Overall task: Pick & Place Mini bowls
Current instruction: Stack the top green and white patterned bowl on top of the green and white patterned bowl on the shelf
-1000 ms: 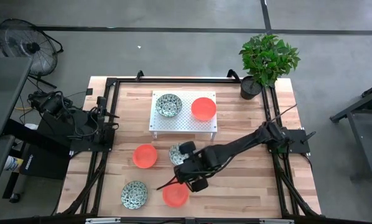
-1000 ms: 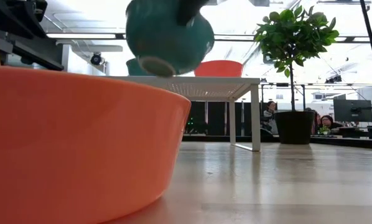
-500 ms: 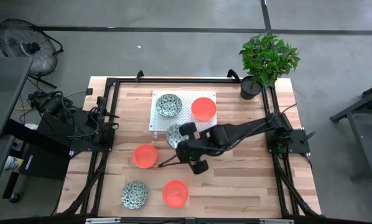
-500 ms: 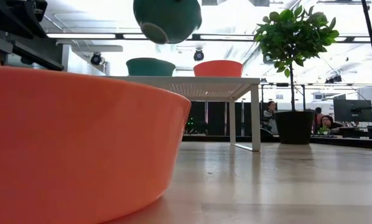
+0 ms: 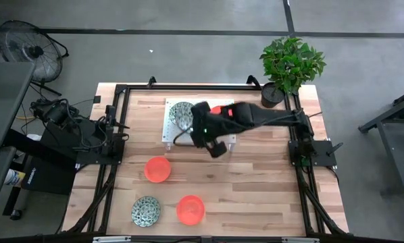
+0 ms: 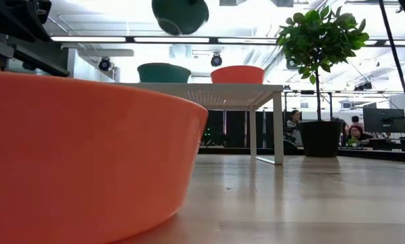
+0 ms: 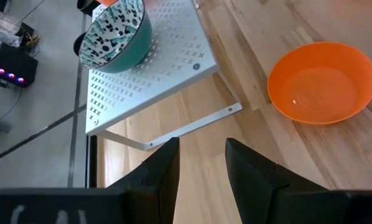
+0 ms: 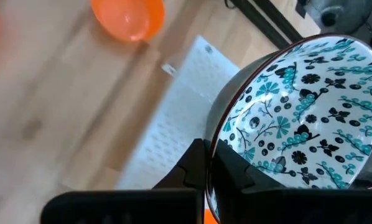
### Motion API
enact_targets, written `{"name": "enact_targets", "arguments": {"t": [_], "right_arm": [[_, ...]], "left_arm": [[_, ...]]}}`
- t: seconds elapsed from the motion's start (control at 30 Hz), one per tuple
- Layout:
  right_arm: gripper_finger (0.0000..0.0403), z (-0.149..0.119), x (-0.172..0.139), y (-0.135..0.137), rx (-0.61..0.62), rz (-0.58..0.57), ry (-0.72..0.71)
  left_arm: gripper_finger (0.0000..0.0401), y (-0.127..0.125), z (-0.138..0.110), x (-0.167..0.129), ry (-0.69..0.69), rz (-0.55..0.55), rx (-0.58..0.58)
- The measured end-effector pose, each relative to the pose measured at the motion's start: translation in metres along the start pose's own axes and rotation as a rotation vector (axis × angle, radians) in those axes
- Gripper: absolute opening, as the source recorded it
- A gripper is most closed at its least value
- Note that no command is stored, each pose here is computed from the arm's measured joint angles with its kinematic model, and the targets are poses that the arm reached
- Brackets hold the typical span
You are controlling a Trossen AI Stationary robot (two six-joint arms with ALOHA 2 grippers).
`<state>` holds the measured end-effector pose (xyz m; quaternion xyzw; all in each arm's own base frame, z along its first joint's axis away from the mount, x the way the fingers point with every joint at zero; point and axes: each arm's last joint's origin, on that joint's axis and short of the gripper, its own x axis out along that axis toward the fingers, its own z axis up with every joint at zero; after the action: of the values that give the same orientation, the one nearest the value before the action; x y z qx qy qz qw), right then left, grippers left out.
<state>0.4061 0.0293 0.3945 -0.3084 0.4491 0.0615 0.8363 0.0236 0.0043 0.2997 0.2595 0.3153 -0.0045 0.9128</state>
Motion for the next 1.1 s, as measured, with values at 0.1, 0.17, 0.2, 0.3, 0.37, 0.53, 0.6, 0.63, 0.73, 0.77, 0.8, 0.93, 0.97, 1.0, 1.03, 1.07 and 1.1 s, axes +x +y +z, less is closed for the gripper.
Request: {"name": "enact_targets", "arguments": {"t": [0.1, 0.17, 0.2, 0.3, 0.37, 0.53, 0.6, 0.63, 0.73, 0.77, 0.8, 0.93, 0.97, 1.0, 1.03, 1.07, 1.1], "right_arm": [[0.0001, -0.011, 0.005, -0.014, -0.063, 0.001, 0.025], [0.0001, -0.017, 0.010, -0.022, -0.092, 0.017, 0.026], [0.0001, -0.019, 0.011, -0.026, -0.105, 0.017, 0.030], [0.0001, -0.027, 0.019, -0.034, -0.164, 0.028, 0.058], [0.0001, -0.030, 0.023, -0.039, -0.201, 0.029, 0.065], [0.0001, -0.036, 0.042, -0.045, -0.295, 0.055, 0.101], [0.0001, -0.039, 0.047, -0.047, -0.318, 0.059, 0.109], [0.0001, -0.040, 0.050, -0.049, -0.331, 0.061, 0.113], [0.0001, -0.043, 0.055, -0.053, -0.352, 0.059, 0.119], [0.0001, -0.044, 0.057, -0.054, -0.355, 0.061, 0.119], [0.0001, -0.045, 0.058, -0.056, -0.357, 0.061, 0.116], [0.0001, -0.049, 0.059, -0.062, -0.365, 0.067, 0.105], [0.0001, -0.050, 0.059, -0.063, -0.370, 0.072, 0.098], [0.0001, -0.051, 0.059, -0.064, -0.375, 0.073, 0.092], [0.0001, -0.051, 0.059, -0.065, -0.385, 0.072, 0.091], [0.0001, -0.052, 0.059, -0.065, -0.391, 0.075, 0.089], [0.0001, -0.052, 0.059, -0.065, -0.402, 0.081, 0.083]], "left_arm": [[0.0124, 0.000, 0.000, 0.000, 0.000, 0.000, 0.000], [0.0124, 0.000, 0.000, 0.000, 0.000, 0.000, 0.001], [0.0124, 0.000, 0.000, 0.000, 0.000, 0.000, 0.000], [0.0124, 0.000, 0.000, 0.000, -0.002, -0.004, 0.002], [0.0124, 0.000, 0.000, 0.000, -0.002, -0.005, 0.003], [0.0124, 0.000, 0.000, 0.000, -0.002, -0.007, 0.003], [0.0124, 0.000, 0.000, 0.000, -0.002, -0.007, 0.003], [0.0124, 0.000, 0.000, 0.000, -0.002, -0.007, 0.003], [0.0124, 0.000, 0.000, 0.000, -0.002, -0.007, 0.003], [0.0124, 0.000, 0.000, 0.000, -0.002, -0.006, 0.002], [0.0124, 0.000, 0.000, 0.000, -0.002, -0.006, 0.003], [0.0124, 0.000, 0.000, 0.000, -0.002, -0.006, 0.003], [0.0124, 0.000, 0.000, 0.000, -0.002, -0.006, 0.003], [0.0124, 0.000, 0.000, 0.000, -0.002, -0.006, 0.003], [0.0124, 0.000, 0.000, 0.000, -0.002, -0.006, 0.003], [0.0124, 0.000, 0.000, 0.000, -0.002, -0.006, 0.003], [0.0124, 0.000, 0.000, 0.000, -0.002, -0.006, 0.002]]}}
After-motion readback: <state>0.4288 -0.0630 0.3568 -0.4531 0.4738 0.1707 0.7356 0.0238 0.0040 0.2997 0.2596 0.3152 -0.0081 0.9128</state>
